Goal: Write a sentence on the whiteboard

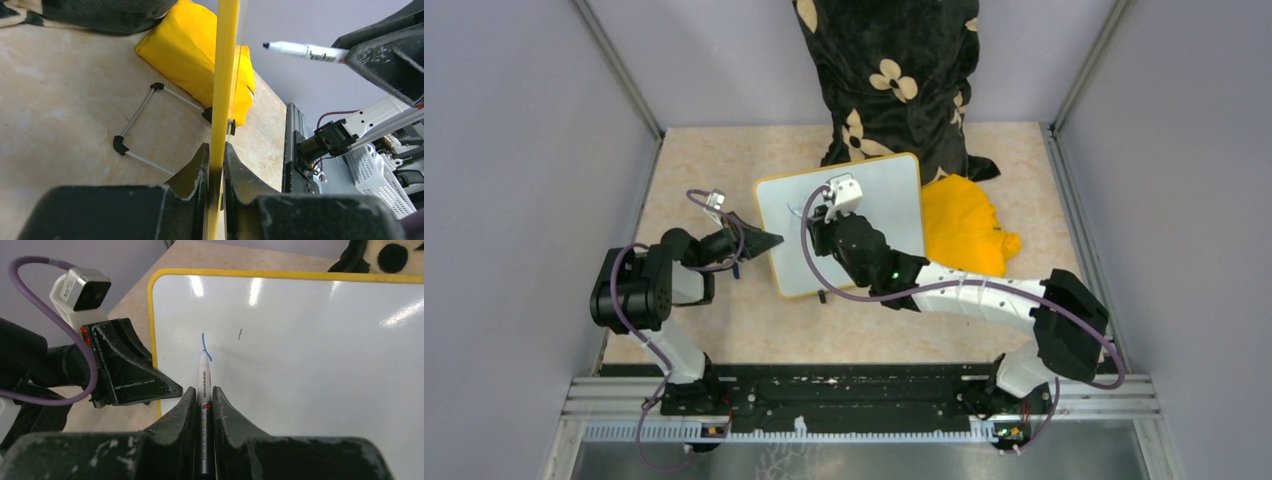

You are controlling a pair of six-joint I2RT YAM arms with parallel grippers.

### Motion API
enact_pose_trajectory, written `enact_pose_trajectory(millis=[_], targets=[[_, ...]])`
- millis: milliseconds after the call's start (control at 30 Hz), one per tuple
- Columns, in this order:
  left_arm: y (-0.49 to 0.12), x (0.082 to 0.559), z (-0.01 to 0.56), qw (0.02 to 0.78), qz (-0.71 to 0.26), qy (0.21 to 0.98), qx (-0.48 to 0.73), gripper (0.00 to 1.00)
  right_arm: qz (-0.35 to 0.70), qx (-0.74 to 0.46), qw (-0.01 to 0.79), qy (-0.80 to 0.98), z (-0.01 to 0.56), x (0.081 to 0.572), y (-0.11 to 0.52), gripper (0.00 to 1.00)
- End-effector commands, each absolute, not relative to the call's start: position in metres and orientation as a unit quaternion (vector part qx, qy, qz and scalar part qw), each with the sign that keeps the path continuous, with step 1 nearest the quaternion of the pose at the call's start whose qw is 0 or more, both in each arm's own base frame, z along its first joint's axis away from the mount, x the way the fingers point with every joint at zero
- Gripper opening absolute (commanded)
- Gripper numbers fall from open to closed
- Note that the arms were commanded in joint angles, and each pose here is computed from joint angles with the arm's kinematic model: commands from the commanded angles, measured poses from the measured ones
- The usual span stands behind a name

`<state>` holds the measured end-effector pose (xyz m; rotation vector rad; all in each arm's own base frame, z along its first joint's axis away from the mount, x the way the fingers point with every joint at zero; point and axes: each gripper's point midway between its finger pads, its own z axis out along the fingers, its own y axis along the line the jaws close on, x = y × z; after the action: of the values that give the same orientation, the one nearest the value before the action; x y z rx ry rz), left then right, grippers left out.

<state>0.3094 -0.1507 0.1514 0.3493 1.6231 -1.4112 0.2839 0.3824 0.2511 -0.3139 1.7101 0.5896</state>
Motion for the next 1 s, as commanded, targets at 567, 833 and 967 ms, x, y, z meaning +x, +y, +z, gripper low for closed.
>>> enact_pose_trajectory(millis=[567,833,967], targets=[[-0.152,0.311,0.168,0.520,-0.551,0.625,0.189,0.00,0.284,-0.095,0.639,0.709,0.295,0.306,0.382,0.00],[-0.153,0.310,0.168,0.521,-0.551,0.623,0.190,0.00,0.276,-0.105,0.627,0.721,0.280,0.308,0.386,0.00],[-0.153,0.310,0.169,0.521,-0.552,0.623,0.191,0.00,0.273,-0.111,0.620,0.727,0.272,0.307,0.387,0.00]])
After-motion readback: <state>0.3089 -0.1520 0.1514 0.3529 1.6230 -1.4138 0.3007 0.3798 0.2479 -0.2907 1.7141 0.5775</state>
